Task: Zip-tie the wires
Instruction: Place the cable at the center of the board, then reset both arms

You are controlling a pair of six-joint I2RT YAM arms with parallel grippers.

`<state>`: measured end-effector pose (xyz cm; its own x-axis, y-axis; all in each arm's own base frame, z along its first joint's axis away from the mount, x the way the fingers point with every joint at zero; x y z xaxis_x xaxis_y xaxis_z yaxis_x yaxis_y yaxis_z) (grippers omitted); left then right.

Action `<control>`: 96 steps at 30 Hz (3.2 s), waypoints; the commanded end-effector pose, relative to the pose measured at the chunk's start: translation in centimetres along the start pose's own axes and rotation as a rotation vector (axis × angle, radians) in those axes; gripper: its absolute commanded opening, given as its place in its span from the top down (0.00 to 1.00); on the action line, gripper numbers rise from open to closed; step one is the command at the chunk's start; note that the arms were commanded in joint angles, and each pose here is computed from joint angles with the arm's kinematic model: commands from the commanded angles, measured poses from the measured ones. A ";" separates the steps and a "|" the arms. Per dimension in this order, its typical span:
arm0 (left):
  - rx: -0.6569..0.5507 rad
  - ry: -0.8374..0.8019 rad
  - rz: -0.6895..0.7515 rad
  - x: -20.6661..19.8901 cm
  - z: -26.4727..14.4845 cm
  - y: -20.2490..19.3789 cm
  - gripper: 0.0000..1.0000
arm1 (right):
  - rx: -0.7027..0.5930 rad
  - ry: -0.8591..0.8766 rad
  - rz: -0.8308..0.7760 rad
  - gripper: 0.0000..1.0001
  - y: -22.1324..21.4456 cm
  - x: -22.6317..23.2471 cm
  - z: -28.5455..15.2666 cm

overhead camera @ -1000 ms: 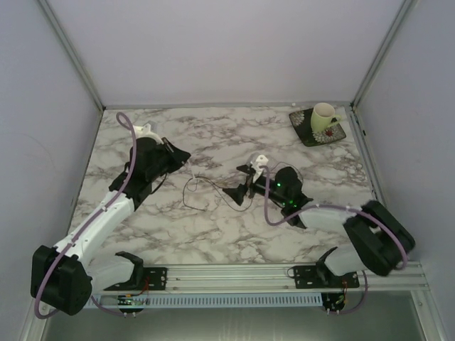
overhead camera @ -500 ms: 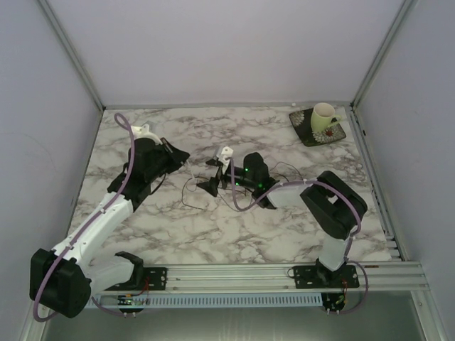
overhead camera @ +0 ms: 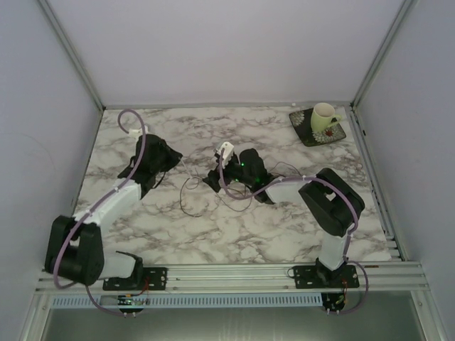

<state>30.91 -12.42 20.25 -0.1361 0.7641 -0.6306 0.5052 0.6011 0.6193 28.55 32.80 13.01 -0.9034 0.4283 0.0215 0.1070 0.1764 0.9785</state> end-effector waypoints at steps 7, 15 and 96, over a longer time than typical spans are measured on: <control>-0.039 0.135 -0.053 4.1 7.5 0.3 1.00 | 0.009 -0.027 0.038 0.04 1.4 -0.7 -2.2; -0.025 0.207 -0.039 5.7 10.9 -0.1 1.00 | 0.027 -0.137 0.071 0.04 0.6 -1.6 -4.8; -0.551 0.236 0.519 13.7 -3.8 -0.2 0.00 | -0.184 -1.315 0.127 0.01 -8.0 -15.6 -30.1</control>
<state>24.98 -1.15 13.20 -0.2523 0.9531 -0.1672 0.1143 0.2009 0.9729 27.64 -1.73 9.52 0.1817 0.9833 -0.0046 0.0552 -0.0055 0.9985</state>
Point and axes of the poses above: each gripper's point midway between its finger pads, its own z axis out along the fingers, its own x axis along the line the jaws close on, y = z × x, the point moved 8 cm from there along -z, back along the fingers, and after that the axes turned 1 degree about z, right-handed, at the moved point
